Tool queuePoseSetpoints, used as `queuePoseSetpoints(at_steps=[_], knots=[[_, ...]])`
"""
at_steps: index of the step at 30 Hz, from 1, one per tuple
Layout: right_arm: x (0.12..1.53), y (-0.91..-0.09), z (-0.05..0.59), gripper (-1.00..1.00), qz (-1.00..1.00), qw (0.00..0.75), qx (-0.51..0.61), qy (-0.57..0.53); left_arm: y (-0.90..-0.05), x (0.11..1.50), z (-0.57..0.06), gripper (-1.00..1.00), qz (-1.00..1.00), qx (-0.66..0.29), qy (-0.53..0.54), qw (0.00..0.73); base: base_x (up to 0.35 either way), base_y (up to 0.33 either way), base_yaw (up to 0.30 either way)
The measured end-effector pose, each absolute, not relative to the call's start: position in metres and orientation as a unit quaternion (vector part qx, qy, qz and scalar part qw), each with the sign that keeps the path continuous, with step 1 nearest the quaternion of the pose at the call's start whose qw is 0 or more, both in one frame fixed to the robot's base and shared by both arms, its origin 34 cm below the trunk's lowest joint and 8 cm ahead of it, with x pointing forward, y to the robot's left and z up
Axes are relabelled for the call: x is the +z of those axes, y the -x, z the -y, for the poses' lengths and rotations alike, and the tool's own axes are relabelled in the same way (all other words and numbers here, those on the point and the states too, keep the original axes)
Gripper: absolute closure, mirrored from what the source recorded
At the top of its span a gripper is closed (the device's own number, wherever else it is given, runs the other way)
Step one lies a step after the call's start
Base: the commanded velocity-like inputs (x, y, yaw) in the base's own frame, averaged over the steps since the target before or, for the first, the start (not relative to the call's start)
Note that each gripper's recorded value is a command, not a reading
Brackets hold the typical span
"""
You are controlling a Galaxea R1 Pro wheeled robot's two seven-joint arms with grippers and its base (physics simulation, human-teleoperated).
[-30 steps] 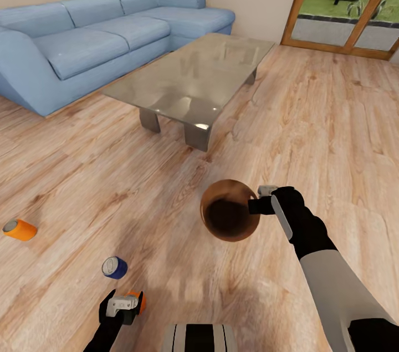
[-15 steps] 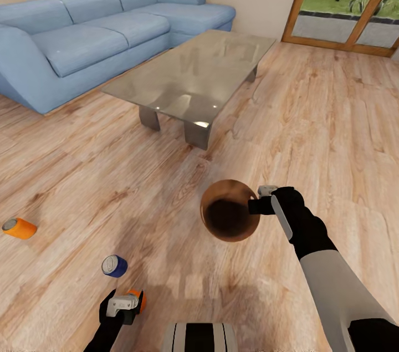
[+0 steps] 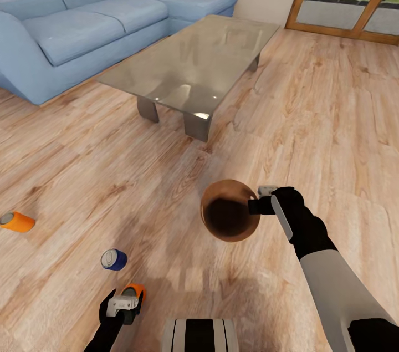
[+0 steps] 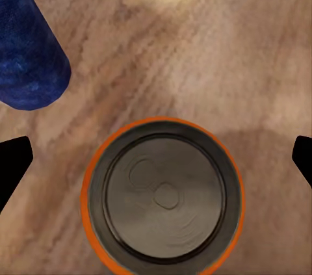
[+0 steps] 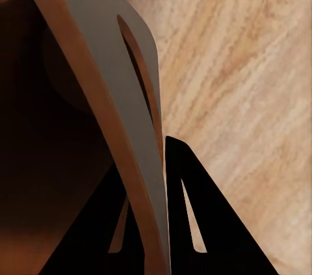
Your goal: Put the three can of soda from the living room inside the tash can in the kitchen.
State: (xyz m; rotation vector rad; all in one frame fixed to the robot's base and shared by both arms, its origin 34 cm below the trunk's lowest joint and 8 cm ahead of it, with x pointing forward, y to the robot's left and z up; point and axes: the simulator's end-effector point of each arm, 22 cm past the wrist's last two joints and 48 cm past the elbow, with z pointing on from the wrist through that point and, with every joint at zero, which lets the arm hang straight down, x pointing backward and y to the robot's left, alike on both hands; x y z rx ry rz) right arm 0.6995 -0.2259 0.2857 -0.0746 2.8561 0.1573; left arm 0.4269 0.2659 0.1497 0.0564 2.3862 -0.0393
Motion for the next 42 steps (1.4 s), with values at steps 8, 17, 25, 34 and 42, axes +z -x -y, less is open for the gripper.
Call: queuePoseSetpoints(at_steps=[8, 17, 25, 34, 42], knots=[[0.275, -0.696, 0.226, 1.0, -0.99, 0.131, 0.054, 0.026, -0.421, 0.143, -0.266, -1.0, -0.932, -0.016, -0.022, 0.36, 0.0, 0.0, 0.0], [0.265, -0.692, 0.226, 1.0, -0.991, 0.123, 0.055, 0.025, -0.415, 0.138, -0.266, -1.0, -0.935, -0.016, -0.022, 0.353, 0.0, 0.0, 0.0], [0.265, -0.692, 0.226, 1.0, -0.991, 0.123, 0.054, 0.026, -0.416, 0.138, -0.266, -1.0, -0.935, -0.016, -0.022, 0.353, 0.0, 0.0, 0.0], [0.254, -0.688, 0.226, 1.0, -0.992, 0.115, 0.054, 0.026, -0.409, 0.132, -0.266, -1.0, -0.938, -0.017, -0.022, 0.345, 0.0, 0.0, 0.0], [0.254, -0.688, 0.225, 1.0, -0.991, 0.115, 0.054, 0.026, -0.407, 0.13, -0.266, -1.0, -0.94, -0.016, -0.022, 0.34, 0.041, 0.0, 0.0]])
